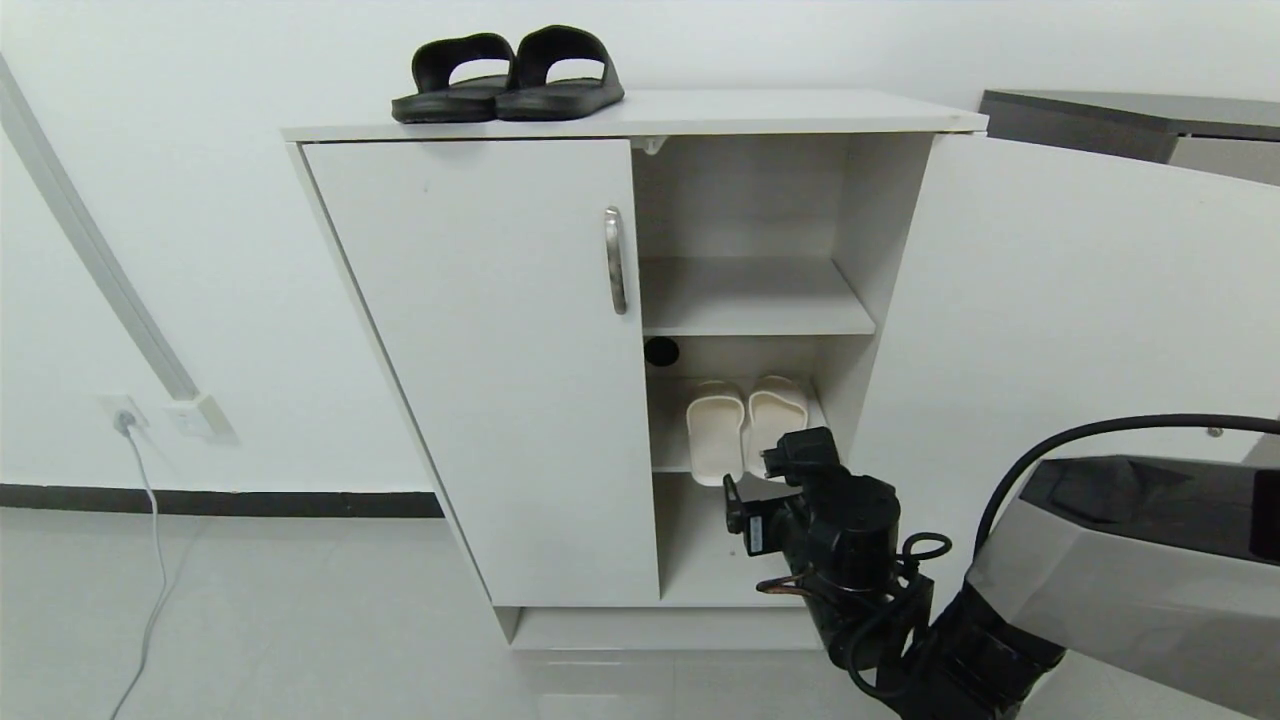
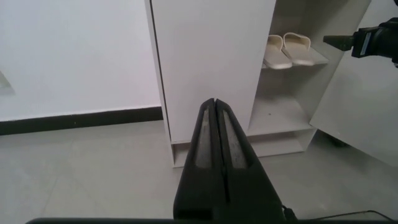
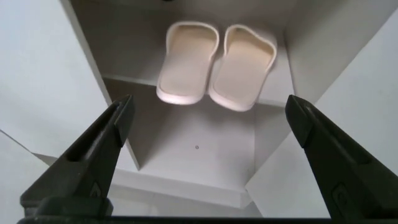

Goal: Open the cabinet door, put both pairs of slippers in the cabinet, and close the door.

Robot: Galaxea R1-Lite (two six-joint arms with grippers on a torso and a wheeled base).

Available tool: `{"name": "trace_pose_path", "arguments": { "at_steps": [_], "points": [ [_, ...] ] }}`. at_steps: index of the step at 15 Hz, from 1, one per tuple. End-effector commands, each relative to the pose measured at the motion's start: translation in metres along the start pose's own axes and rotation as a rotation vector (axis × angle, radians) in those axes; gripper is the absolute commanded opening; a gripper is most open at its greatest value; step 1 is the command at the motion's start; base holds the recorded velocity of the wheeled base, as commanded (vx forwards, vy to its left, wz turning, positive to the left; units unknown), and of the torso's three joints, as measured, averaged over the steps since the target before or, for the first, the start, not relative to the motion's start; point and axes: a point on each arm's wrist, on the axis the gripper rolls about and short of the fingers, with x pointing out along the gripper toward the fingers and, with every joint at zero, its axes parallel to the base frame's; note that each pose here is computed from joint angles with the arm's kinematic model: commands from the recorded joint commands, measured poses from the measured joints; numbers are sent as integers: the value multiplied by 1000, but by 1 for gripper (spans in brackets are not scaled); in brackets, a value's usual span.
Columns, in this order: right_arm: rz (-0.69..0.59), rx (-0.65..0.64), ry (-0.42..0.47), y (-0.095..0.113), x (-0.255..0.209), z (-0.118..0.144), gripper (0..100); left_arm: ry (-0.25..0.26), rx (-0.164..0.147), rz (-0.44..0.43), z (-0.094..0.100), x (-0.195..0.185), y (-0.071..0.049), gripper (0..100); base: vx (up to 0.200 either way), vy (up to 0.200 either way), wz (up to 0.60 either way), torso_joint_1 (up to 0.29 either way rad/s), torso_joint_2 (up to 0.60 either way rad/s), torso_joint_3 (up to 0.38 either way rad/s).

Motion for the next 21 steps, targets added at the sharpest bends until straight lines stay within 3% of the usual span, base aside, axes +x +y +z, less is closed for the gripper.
{"name": "trace_pose_path", "arguments": {
  "at_steps": [1, 6, 21],
  "points": [
    [3, -21, -17, -1, -3, -2, 100, 1, -1, 0, 0, 0, 0, 0, 0, 0, 0, 0, 0, 0],
    [4, -42, -29, 1, -2, -10, 100, 1, -2, 0, 0, 0, 0, 0, 0, 0, 0, 0, 0, 0],
    [4, -45, -24, 1, -2, -13, 100, 1, -4, 0, 0, 0, 0, 0, 0, 200, 0, 3, 3, 2]
  ]
}}
